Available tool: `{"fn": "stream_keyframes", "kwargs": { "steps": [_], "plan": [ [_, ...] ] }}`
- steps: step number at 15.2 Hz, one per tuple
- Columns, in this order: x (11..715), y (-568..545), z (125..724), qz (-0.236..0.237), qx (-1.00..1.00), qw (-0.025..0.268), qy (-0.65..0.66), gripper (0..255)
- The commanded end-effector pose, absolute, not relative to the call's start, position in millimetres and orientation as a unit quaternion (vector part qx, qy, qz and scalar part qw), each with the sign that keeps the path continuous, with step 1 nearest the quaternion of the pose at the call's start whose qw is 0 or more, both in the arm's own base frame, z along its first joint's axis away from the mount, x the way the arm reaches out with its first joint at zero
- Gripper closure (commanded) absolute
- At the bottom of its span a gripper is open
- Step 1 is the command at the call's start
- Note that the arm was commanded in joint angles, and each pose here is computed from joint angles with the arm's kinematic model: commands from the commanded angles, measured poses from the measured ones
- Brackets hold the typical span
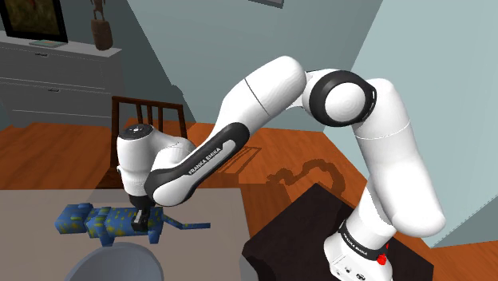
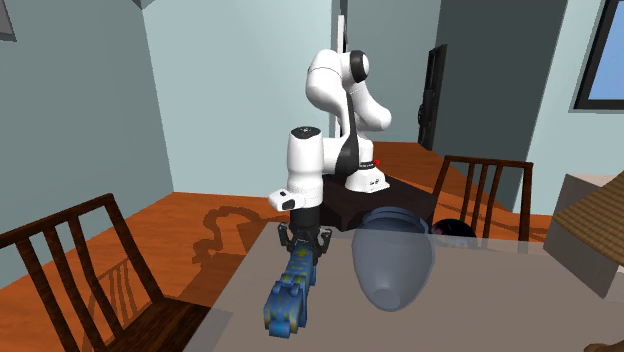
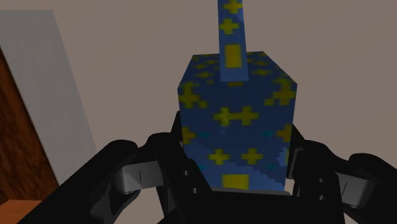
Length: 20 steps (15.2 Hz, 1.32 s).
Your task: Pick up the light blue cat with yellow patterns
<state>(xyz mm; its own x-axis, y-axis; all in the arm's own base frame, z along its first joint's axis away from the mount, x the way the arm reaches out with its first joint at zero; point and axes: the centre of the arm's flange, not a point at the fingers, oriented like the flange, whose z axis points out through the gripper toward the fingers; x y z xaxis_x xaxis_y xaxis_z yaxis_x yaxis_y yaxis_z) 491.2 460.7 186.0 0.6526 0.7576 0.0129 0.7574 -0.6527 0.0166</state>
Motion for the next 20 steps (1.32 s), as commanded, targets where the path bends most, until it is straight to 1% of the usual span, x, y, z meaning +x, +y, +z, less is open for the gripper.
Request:
{"fn": "stream_keyframes", "kwargs": {
  "steps": [1,3,18,20],
  "plan": [
    [491,460,185,0.009,0.909,0.005,0.416,255],
    [492,460,185,0.009,0.909,0.005,0.416,255],
    [492,460,265,0.009,0.909,0.005,0.416,255],
    [492,460,265,0.009,0.909,0.005,0.416,255]
  ]
}}
